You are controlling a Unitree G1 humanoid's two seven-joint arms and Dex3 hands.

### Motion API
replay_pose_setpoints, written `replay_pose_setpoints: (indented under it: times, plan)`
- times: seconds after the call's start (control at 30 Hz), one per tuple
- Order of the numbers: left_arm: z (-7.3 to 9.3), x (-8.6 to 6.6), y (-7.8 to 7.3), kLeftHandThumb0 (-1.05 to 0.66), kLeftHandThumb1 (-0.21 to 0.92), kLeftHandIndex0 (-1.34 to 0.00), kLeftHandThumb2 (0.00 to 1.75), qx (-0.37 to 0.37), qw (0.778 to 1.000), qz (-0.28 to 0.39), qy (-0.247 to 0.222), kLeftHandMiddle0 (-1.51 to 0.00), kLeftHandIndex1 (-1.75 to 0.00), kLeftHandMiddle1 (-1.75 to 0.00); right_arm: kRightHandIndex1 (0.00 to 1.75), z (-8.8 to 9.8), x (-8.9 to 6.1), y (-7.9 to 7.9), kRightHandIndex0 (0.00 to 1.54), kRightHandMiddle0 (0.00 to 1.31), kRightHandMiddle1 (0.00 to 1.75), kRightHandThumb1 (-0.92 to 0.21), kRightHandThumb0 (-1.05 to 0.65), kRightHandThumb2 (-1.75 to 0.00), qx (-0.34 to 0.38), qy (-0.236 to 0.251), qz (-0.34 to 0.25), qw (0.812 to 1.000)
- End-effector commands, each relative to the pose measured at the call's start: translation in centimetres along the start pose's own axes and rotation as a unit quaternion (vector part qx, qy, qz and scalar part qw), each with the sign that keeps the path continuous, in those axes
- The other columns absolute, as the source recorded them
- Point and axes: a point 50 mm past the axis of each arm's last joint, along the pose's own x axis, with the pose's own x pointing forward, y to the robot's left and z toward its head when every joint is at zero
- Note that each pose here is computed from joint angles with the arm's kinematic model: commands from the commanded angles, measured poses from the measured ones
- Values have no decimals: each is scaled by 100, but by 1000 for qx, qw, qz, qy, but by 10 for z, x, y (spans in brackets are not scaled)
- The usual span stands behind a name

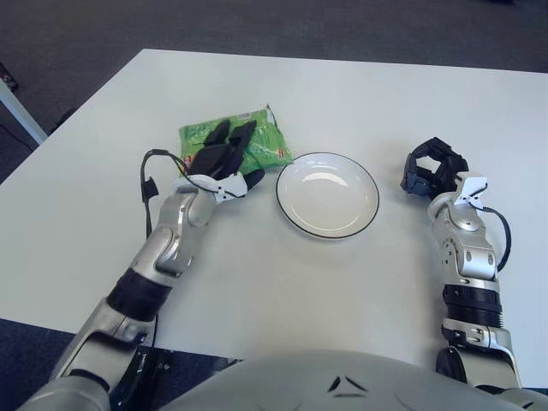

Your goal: Put the snack into the plate.

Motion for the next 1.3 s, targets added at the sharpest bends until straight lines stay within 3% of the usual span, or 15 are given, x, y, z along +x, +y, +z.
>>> replay_pose_setpoints:
  times: [0.0,0.3,0.7,1.27]
  plan:
    - [1,2,13,-105,92,0,98,20,999,23,13,-10,-40,-5,175,-28,-9,4,127,65,175,-27,-50,-137,1,60,9,998]
    - [0,16,19,-105,92,0,89,59,996,70,24,-9,-37,-4,175,-30,-5,5,125,66,175,-26,-50,-139,5,61,12,998]
    - [-3,37,20,-104,92,0,54,121,981,141,57,-1,-31,0,175,-32,-3,6,126,66,175,-25,-50,-139,4,58,11,998]
    - [-8,48,20,-104,89,0,26,172,976,122,55,0,-1,0,175,-31,-2,6,126,65,175,-27,-50,-138,9,60,8,998]
